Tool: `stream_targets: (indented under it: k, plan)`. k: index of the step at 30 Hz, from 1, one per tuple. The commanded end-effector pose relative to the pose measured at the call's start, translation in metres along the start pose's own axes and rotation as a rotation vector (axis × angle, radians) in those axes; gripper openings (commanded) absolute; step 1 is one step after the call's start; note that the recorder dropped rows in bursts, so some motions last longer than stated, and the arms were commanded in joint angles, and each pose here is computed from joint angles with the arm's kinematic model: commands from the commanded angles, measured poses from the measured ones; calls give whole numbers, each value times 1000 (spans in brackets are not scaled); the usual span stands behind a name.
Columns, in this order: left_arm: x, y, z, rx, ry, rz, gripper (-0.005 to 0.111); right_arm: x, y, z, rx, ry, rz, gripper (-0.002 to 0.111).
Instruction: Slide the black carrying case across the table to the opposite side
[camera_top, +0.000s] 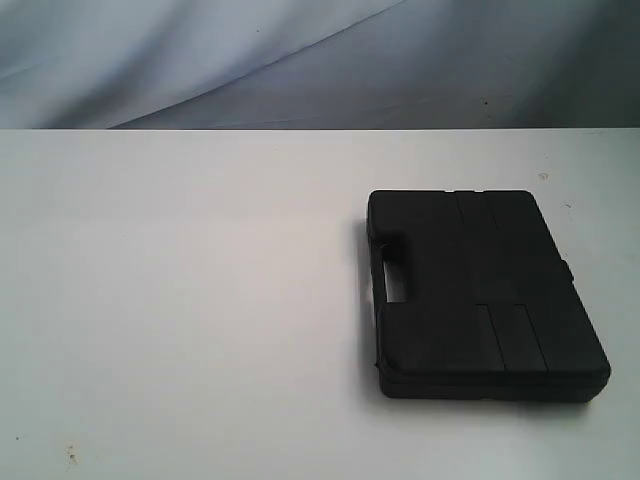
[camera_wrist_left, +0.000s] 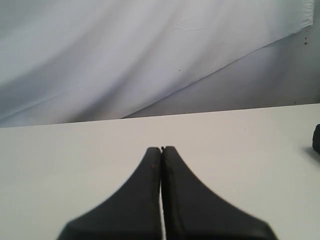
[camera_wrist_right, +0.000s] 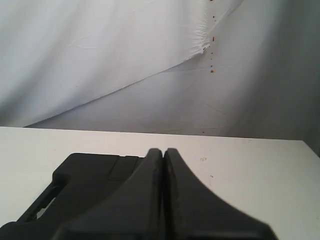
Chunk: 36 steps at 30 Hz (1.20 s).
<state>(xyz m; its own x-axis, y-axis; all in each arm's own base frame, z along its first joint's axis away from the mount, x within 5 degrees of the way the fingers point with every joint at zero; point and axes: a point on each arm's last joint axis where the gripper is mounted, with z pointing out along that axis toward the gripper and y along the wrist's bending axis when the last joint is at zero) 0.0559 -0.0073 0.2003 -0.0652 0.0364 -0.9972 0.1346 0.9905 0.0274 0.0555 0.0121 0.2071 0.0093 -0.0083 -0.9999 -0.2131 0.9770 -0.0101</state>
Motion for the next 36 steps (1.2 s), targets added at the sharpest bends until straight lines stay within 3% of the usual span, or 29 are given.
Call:
stream_targets:
  k: [1,16,27,36]
  plan:
    - [1,0,0,0,-10,-20,0,1,-1,0,9,-1,-45,0]
    - [1,0,0,0,-10,-20,0,0,-1,0,9,-16,-45,0]
    - [1,0,0,0,-10,-20,0,-21,-1,-3,-11,-145,391,0]
    - [1,0,0,0,-10,-20,0,-59,8,-15,-103,-42,362,0]
